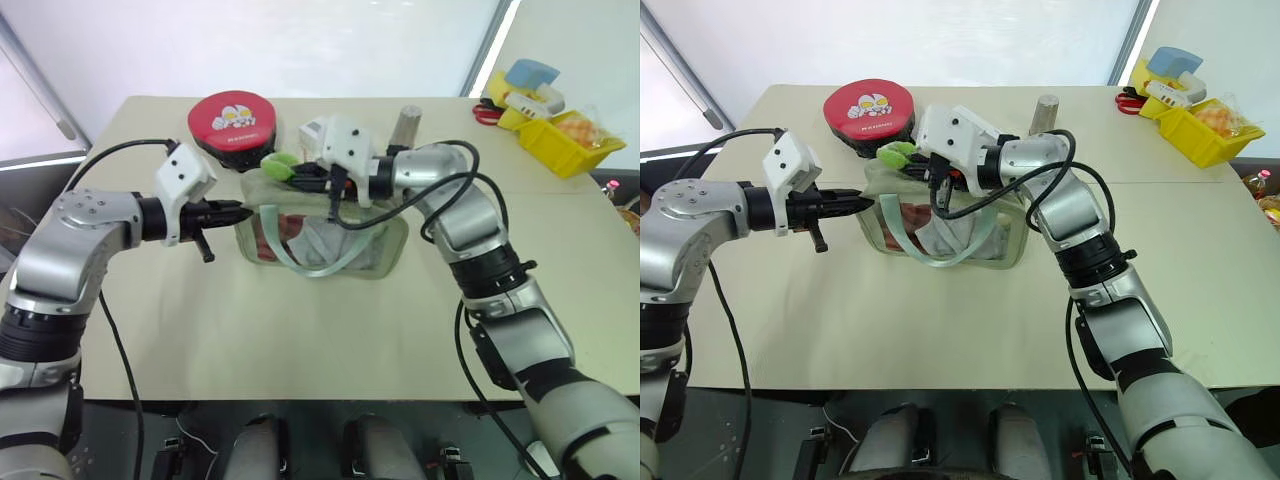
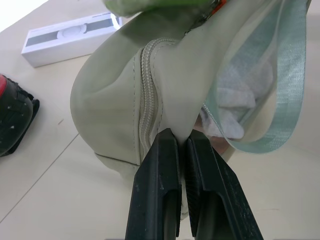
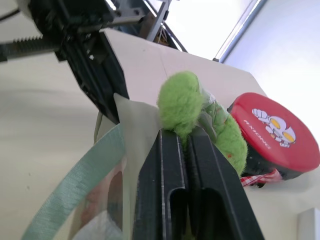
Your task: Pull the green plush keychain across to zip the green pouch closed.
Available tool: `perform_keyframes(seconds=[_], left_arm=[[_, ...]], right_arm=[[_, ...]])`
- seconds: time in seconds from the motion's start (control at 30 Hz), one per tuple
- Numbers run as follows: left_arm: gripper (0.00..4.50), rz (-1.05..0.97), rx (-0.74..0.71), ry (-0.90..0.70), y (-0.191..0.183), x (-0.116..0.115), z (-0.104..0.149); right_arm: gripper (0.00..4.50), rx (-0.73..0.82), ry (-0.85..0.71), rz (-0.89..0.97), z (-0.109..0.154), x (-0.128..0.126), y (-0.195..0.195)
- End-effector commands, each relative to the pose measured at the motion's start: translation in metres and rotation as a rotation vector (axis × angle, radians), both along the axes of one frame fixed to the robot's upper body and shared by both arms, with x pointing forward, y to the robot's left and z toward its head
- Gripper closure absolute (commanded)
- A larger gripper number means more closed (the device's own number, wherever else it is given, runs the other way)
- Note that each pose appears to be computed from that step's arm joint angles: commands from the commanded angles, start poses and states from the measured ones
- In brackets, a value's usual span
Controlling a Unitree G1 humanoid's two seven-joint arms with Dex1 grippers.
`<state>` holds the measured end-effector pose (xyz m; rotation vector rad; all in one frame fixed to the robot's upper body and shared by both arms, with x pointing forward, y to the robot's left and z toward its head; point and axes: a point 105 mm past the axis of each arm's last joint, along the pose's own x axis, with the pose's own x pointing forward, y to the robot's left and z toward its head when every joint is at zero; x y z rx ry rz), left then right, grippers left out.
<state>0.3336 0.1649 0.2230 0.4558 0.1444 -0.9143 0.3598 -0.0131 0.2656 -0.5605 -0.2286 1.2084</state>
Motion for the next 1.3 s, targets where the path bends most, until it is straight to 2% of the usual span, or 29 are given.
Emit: perform_keyframes(seconds=[0.03,0.2,0.37,0.53,0.6,0.73,0.93,1.13,1.3], left_arm=[[4.5,-0.007,-0.004,-0.032,-0.002,-0.001,0.007],[4.5,0.002,-0.008,-0.018,-0.001,-0.001,0.003],[4.5,0.01,-0.02,-0.004,-0.001,0.002,-0.002],[4.5,0.006,-0.036,0.005,-0.007,0.005,-0.005],[4.5,0.001,-0.044,0.009,-0.009,0.007,-0.006],[4.5,-0.015,-0.053,0.017,-0.015,0.007,-0.007],[4.5,-0.024,-0.052,0.022,-0.018,0.007,-0.006],[4.5,-0.027,-0.048,0.027,-0.018,0.005,-0.007],[4.5,-0.025,-0.047,0.027,-0.018,0.003,-0.006]], right_arm=[[4.43,0.099,-0.028,-0.05,0.033,-0.001,-0.012],[4.43,0.093,-0.089,-0.316,0.049,0.008,-0.068],[4.43,0.054,-0.162,-0.577,0.06,0.003,-0.119],[4.43,-0.027,-0.217,-0.776,0.059,-0.005,-0.155],[4.43,-0.019,-0.185,-0.86,0.05,-0.007,-0.17],[4.43,-0.025,-0.11,-0.985,0.015,-0.009,-0.194],[4.43,0.026,0.087,-1.08,-0.063,-0.01,-0.202],[4.43,0.022,0.227,-1.035,-0.122,-0.009,-0.176],[4.43,-0.076,0.231,-0.978,-0.154,-0.014,-0.17]])
